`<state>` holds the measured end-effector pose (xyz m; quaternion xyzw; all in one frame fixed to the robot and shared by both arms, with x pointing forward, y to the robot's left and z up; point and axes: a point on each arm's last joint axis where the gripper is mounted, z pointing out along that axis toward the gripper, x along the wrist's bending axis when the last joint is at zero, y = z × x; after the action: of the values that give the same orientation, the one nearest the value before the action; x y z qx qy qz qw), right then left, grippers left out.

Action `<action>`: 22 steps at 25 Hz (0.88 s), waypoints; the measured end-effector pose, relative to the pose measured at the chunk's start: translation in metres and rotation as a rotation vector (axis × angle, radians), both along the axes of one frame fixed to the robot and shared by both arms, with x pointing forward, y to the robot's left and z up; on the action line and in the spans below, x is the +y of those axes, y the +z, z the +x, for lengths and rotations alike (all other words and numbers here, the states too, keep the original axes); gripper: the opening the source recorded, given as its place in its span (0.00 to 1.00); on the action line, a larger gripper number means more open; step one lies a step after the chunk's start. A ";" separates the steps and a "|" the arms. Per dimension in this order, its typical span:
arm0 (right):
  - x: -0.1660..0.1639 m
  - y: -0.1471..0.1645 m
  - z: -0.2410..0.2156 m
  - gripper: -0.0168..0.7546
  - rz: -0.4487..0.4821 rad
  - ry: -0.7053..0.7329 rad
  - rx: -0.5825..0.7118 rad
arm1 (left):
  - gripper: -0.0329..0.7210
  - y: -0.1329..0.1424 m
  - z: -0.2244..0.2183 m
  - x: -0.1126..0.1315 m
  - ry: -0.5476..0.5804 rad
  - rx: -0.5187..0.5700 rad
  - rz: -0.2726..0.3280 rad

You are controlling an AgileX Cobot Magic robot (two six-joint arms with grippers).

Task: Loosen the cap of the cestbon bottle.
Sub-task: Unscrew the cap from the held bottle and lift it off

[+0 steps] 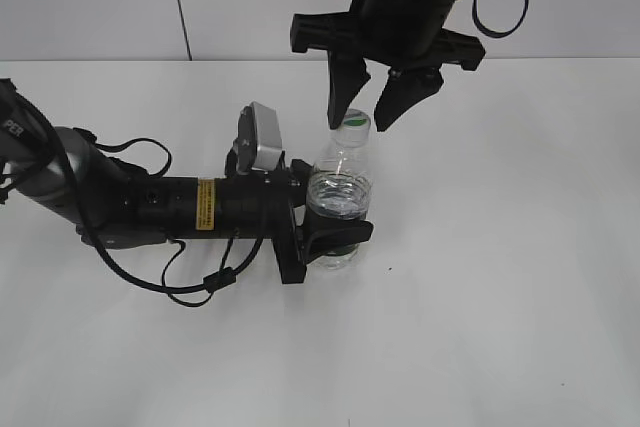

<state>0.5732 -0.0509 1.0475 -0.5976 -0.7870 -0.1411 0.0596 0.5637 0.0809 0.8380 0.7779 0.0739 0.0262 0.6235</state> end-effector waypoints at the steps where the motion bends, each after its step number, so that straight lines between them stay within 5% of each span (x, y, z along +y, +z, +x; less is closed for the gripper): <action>1: 0.000 0.000 0.000 0.49 -0.001 0.000 -0.001 | 0.58 0.000 0.000 0.000 0.000 0.000 0.000; 22: 0.000 0.000 0.000 0.51 -0.007 0.018 -0.009 | 0.58 0.000 0.000 0.000 0.000 0.000 -0.002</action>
<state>0.5735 -0.0514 1.0474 -0.5902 -0.7930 -0.1405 0.0553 0.5637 0.0808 0.8382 0.7772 0.0740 0.0262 0.6243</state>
